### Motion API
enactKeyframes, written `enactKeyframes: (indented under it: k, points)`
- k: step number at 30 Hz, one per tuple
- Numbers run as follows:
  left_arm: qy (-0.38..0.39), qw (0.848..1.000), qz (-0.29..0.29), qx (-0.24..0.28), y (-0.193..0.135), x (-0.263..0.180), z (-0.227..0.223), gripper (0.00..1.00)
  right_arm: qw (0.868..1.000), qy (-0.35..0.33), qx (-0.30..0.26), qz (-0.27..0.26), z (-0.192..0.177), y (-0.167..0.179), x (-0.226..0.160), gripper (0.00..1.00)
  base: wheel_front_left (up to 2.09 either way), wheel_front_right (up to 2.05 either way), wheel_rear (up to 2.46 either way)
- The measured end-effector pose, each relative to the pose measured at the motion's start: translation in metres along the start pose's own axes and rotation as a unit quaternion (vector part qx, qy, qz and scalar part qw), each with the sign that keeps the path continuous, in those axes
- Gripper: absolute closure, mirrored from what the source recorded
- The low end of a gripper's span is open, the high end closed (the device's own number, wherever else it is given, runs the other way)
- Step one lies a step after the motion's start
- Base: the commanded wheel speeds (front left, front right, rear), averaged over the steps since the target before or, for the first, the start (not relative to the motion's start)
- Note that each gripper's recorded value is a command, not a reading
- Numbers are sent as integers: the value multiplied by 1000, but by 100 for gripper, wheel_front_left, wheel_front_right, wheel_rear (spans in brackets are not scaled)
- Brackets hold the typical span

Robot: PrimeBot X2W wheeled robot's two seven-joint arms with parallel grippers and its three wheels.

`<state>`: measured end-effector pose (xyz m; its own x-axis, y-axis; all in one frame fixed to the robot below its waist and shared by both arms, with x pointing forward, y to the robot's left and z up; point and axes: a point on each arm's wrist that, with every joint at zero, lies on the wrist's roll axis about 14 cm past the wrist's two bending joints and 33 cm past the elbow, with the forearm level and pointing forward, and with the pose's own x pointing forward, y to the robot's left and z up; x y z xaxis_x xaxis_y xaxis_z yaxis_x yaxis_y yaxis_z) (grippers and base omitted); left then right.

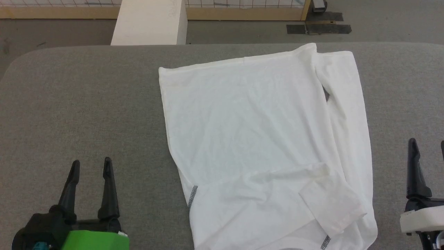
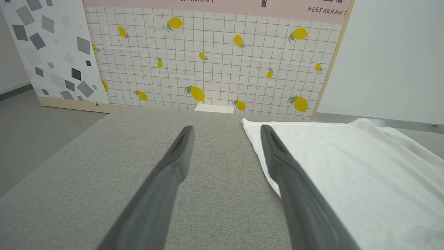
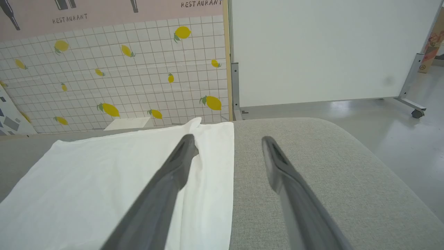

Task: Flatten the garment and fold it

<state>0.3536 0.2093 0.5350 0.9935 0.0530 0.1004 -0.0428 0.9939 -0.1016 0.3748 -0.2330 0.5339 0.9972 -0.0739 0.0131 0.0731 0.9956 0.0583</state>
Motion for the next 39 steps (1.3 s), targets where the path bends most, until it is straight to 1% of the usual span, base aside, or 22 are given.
enactKeyframes:
  k: [2,5,10,15,18,22,25,29,33,39]
  points:
    - [-2,1000,2,-8,0,3,0,0,1000,-8,2,3,4,3,8,0,0,0,0]
    - [-5,1000,2,-15,0,11,-2,0,1000,-28,5,12,20,11,29,0,0,0,0]
    - [-14,1000,1,-26,-2,30,-4,0,998,-46,3,38,56,28,79,0,0,0,0]
    - [-21,999,-3,-28,-3,51,-10,0,998,-11,-27,61,77,30,138,0,0,0,0]
    - [-16,1000,-7,-25,-3,63,-19,0,997,27,-35,60,77,27,173,0,0,0,0]
    - [1,1000,-12,-28,-3,74,-38,0,993,106,-28,42,51,18,213,0,0,0,0]
    - [15,999,-13,-32,-5,80,-53,0,985,172,-25,8,22,2,235,0,0,0,0]
    - [34,999,-10,-31,-3,84,-71,0,974,222,-41,-19,-9,-6,258,0,0,0,0]
    - [50,998,-3,-28,3,85,-85,0,960,273,-40,-36,-51,-10,269,0,0,0,0]
    - [68,997,6,-22,10,88,-103,0,939,341,-22,-49,-118,-8,273,0,0,0,0]
